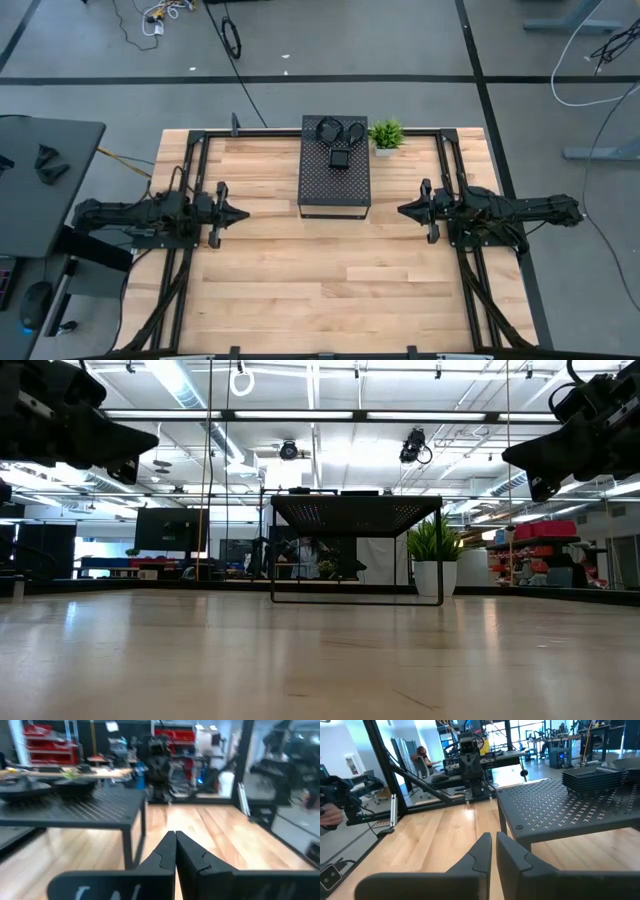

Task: Pick & Place Mini shaped plates
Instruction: Return to Home Position

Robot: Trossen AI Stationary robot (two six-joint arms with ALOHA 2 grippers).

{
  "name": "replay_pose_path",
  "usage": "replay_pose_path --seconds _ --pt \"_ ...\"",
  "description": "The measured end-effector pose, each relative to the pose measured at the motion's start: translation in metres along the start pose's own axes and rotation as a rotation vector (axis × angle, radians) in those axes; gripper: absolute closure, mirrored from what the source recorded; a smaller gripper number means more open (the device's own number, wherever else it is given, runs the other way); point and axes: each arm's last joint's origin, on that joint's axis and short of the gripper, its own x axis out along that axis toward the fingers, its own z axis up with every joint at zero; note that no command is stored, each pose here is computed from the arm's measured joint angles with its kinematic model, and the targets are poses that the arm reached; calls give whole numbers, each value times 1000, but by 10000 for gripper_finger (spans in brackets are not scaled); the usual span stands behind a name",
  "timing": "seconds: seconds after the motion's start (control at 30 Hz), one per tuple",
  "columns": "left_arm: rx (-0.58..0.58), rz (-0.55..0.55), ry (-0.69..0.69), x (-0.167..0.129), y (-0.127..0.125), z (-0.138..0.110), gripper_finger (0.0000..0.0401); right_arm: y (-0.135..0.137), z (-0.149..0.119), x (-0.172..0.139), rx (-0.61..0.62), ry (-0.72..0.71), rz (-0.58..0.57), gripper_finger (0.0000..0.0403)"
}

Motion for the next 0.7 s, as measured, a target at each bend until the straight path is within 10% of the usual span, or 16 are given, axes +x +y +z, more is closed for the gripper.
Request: replay_pose_path --seconds 0.7 --pt "-28 -49 88 6 -1 -7 378 1 0 0 0 -4 4 371"
